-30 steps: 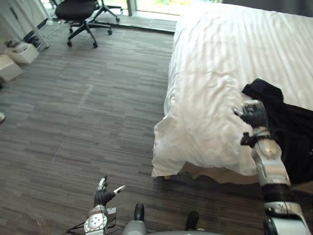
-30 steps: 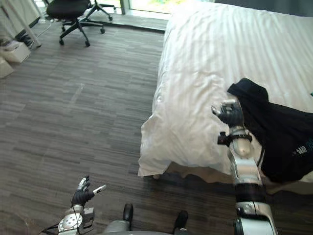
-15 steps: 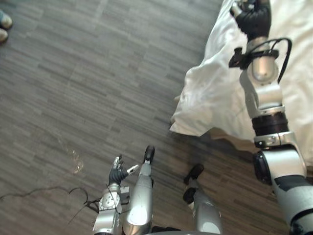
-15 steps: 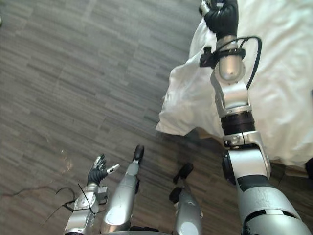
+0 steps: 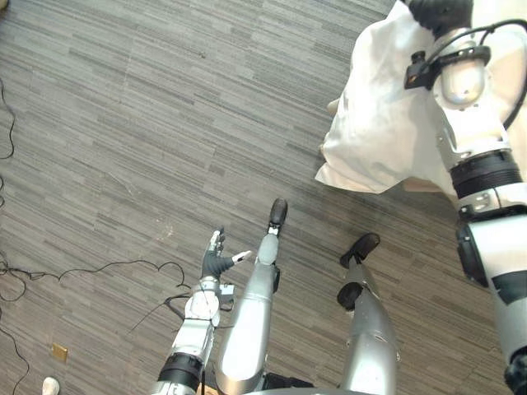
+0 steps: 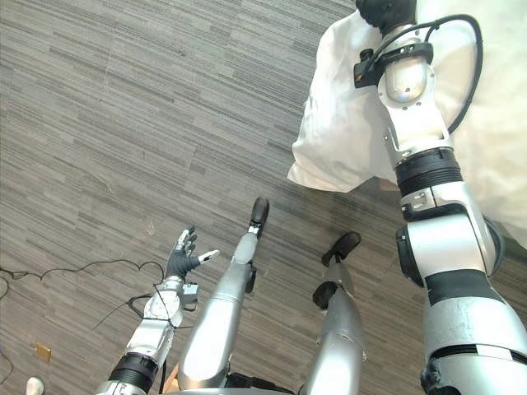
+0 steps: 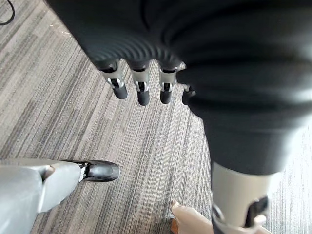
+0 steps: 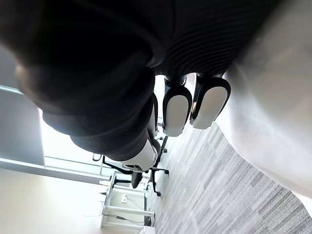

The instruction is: Tidy the bed and pick cloth on bed and put in laundry

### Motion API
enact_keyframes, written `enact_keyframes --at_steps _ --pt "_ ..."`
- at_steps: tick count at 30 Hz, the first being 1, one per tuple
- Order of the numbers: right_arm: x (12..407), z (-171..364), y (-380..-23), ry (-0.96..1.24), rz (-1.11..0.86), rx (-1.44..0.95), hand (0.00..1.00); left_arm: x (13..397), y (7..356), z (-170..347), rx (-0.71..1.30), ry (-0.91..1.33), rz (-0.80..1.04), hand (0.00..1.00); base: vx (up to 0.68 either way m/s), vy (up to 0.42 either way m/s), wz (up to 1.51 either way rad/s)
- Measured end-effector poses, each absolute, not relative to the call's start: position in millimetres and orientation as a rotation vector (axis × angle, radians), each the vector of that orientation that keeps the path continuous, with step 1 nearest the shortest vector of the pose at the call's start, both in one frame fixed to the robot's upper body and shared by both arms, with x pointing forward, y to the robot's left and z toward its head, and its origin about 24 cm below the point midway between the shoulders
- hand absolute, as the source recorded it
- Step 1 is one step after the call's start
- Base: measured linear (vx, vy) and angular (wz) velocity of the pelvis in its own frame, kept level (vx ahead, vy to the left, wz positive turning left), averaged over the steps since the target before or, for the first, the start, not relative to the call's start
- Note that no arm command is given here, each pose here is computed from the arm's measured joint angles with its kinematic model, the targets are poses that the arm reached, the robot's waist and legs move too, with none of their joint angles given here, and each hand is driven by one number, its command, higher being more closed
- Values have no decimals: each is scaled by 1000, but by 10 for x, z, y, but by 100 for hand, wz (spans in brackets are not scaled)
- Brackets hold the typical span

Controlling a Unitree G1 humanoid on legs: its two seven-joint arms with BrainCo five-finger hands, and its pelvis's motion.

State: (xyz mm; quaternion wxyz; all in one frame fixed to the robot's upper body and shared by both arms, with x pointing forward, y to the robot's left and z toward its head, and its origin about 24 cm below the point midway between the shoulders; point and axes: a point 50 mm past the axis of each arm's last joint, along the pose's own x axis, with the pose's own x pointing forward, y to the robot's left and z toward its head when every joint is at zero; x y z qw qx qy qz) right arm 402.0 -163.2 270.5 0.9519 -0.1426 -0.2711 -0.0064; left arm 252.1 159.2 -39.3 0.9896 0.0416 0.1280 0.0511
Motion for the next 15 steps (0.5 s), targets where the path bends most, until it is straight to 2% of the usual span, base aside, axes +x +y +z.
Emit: enact_keyframes --at_steps 1,3,4,8,10,12,15 --pt "4060 2193 -1570 -393 11 -264 100 2508 1608 -421 88 270 111 0 45 -19 4" --pt "3949 1493 -1410 -224 79 -237 100 2486 1638 -467 103 292 121 0 73 -37 -1" --pt "3849 1201 -1180 -150 157 -205 100 2455 1694 -523 102 321 145 0 69 -44 -7" --pt "3408 231 -847 175 267 -164 100 2407 1738 -626 114 383 155 0 23 -53 -12" --pt "3300 94 -753 226 304 -147 100 2376 1757 -675 138 410 150 0 -2 -71 -23" --pt "3318 188 -703 186 318 -133 100 2359 1759 -702 142 424 148 0 -27 -80 -10" --pt "3358 930 -512 -138 340 25 100 2294 1817 -781 173 469 151 0 -43 -65 -16"
